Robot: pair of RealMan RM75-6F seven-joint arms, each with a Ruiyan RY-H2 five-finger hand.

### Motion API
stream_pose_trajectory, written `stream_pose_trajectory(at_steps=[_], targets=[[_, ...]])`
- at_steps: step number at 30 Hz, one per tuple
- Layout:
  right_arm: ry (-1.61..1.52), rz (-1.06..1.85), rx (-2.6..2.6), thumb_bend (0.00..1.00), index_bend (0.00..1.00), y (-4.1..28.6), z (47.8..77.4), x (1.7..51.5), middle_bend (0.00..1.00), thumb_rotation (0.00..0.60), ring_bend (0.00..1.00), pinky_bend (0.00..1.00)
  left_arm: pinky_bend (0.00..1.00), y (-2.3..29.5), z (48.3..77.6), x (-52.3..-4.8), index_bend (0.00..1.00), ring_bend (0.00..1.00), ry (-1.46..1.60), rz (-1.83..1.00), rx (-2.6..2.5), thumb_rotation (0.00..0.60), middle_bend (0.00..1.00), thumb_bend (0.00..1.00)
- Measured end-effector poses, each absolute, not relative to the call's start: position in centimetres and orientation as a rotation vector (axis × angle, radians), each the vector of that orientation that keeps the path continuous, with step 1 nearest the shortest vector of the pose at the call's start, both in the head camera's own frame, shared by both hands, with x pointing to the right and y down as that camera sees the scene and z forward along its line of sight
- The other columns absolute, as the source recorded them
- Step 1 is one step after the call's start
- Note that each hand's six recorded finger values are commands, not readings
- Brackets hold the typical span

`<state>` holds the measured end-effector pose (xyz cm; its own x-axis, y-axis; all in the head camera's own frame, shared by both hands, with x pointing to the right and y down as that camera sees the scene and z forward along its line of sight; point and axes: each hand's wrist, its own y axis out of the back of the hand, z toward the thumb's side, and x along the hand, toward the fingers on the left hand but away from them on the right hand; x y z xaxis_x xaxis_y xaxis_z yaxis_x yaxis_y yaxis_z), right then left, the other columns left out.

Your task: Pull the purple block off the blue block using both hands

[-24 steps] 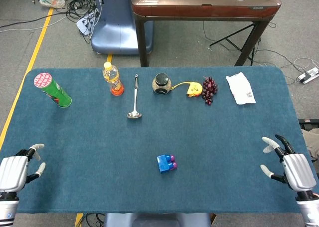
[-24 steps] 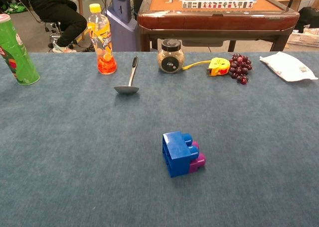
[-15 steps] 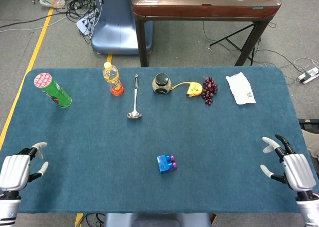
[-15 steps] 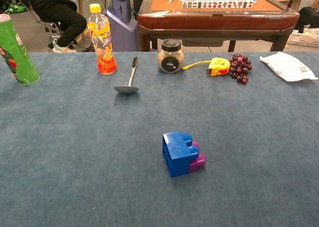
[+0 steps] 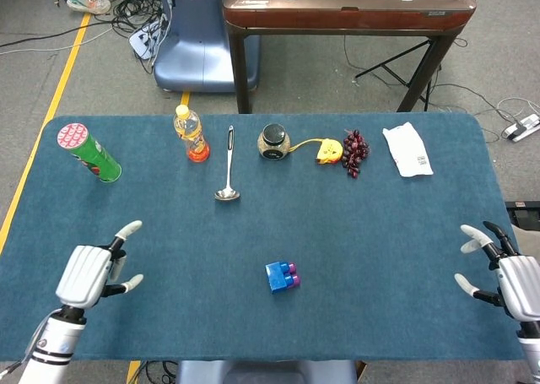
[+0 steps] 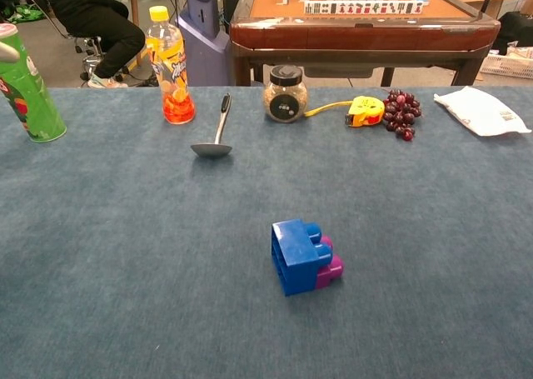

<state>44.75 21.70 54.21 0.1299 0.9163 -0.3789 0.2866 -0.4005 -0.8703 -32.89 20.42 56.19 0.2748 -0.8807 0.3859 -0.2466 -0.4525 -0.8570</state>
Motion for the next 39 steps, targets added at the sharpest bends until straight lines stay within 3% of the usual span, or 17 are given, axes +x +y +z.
stream_pose_trajectory(at_steps=[3, 15, 28, 39], targets=[[-1.167, 1.290, -1.783, 0.17, 0.20, 21.8, 54.3, 44.9, 0.44, 0.600, 0.38, 0.59, 1.00, 19.6, 56.6, -30.3, 0.15, 0.98, 0.982, -1.120, -1.924, 0.600, 1.00, 0.00], [-1.187, 1.294, -1.760, 0.17, 0.20, 21.8, 53.8, 45.9, 0.44, 0.600, 0.38, 0.59, 1.00, 17.3, 58.1, -20.7, 0.15, 1.00, 0.845, -0.941, -2.085, 0.600, 1.00, 0.00], [-1.199, 1.303, -1.762, 0.17, 0.20, 21.8, 54.1, 46.4, 0.44, 0.600, 0.38, 0.59, 1.00, 18.2, 60.0, -12.8, 0.13, 1.00, 0.726, -0.818, -2.160, 0.600, 1.00, 0.00], [-1.213, 1.311, -1.761, 0.17, 0.20, 22.1, 54.3, 46.9, 0.44, 0.600, 0.38, 0.59, 1.00, 19.1, 61.4, -8.9, 0.11, 1.00, 0.589, -0.769, -2.109, 0.600, 1.00, 0.00]])
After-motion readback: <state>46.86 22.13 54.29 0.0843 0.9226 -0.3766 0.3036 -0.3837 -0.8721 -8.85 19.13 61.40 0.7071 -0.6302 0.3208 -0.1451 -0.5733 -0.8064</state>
